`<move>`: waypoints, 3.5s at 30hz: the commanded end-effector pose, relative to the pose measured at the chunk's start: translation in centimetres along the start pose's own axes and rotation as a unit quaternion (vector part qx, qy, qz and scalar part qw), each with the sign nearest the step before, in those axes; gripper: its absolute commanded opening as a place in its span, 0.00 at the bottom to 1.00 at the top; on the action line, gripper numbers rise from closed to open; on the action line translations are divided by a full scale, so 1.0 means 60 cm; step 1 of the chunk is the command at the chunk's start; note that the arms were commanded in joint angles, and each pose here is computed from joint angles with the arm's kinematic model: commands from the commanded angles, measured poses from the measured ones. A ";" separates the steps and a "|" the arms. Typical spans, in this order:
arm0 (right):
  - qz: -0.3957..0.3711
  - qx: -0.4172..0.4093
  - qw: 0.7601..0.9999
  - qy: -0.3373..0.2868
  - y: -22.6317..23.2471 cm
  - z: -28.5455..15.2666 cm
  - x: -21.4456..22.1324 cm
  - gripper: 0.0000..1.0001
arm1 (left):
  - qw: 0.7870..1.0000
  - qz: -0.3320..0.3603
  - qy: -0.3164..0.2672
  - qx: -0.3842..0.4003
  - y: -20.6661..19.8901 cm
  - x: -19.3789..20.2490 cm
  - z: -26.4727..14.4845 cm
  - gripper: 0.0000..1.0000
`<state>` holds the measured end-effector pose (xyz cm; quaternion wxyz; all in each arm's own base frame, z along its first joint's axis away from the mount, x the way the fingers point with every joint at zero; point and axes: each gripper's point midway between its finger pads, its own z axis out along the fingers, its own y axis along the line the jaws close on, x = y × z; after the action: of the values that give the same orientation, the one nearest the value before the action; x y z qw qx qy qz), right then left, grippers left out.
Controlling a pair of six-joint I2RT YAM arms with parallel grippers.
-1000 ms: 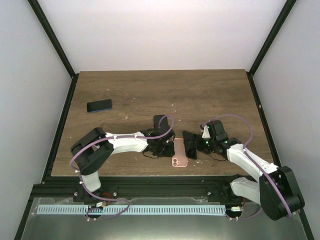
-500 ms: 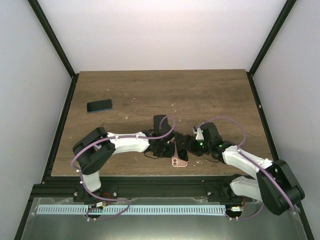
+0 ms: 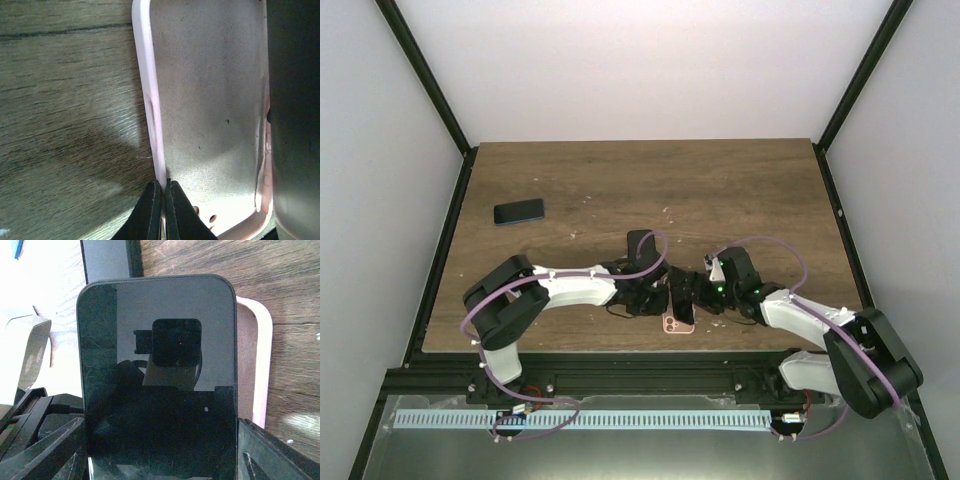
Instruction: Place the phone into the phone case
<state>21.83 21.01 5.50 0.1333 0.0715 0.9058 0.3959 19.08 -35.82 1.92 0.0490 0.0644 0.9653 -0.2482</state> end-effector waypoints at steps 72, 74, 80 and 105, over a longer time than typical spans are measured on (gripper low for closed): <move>-0.025 0.261 0.965 -0.001 0.030 0.039 0.031 0.52 | 0.985 -0.082 -0.063 0.141 0.069 0.032 -0.117 0.40; -0.029 0.280 0.959 0.000 0.027 0.039 0.033 0.52 | 0.985 -0.081 -0.061 0.141 0.070 0.034 -0.116 0.40; -0.045 0.315 0.948 -0.004 0.022 0.032 0.033 0.52 | 0.985 -0.081 -0.062 0.137 0.076 0.035 -0.115 0.40; -0.138 0.273 0.952 -0.001 0.072 0.035 0.050 0.84 | 0.986 -0.080 -0.055 0.137 0.080 0.037 -0.097 0.40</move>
<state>19.03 24.67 4.06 0.1188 0.0119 0.9909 0.0629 16.84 -28.09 4.43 0.0708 -0.0296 0.9230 -0.3772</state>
